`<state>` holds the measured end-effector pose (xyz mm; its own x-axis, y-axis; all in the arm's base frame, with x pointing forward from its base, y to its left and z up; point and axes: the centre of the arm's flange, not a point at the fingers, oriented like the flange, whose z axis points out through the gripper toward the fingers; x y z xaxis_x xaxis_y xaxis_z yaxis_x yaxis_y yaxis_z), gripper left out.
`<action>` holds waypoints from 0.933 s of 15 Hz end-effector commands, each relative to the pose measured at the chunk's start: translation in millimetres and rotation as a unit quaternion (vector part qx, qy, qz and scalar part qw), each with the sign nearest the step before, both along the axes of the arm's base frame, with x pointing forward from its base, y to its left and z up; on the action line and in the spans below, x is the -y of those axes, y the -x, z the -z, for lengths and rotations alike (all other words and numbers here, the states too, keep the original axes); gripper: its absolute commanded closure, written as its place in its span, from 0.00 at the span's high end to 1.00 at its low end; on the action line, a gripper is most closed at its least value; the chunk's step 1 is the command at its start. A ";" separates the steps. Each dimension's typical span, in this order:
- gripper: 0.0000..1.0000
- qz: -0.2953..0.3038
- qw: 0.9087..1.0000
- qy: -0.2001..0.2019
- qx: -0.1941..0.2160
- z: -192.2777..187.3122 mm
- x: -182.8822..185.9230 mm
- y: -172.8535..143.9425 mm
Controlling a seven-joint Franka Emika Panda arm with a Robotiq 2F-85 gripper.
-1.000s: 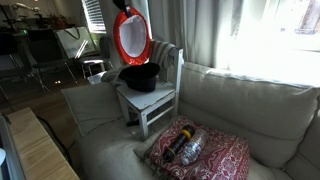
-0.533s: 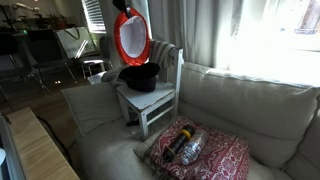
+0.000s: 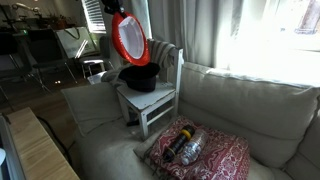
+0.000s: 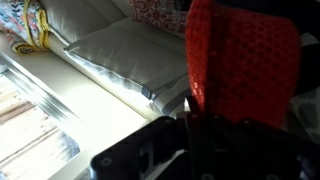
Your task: Remove the hats on the chair's ears starting with the black hat and place them on the chair's seat
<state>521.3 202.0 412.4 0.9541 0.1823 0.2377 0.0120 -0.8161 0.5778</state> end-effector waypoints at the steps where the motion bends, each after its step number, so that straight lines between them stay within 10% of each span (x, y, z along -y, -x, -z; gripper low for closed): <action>1: 0.01 -0.016 0.998 0.065 -0.003 35.7 -19.3 7.7; 14: 0.01 -0.034 0.977 0.202 0.064 120.3 -52.4 11.1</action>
<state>507.5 245.6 304.1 0.9153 0.3301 0.2307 0.0096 -0.5906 0.8069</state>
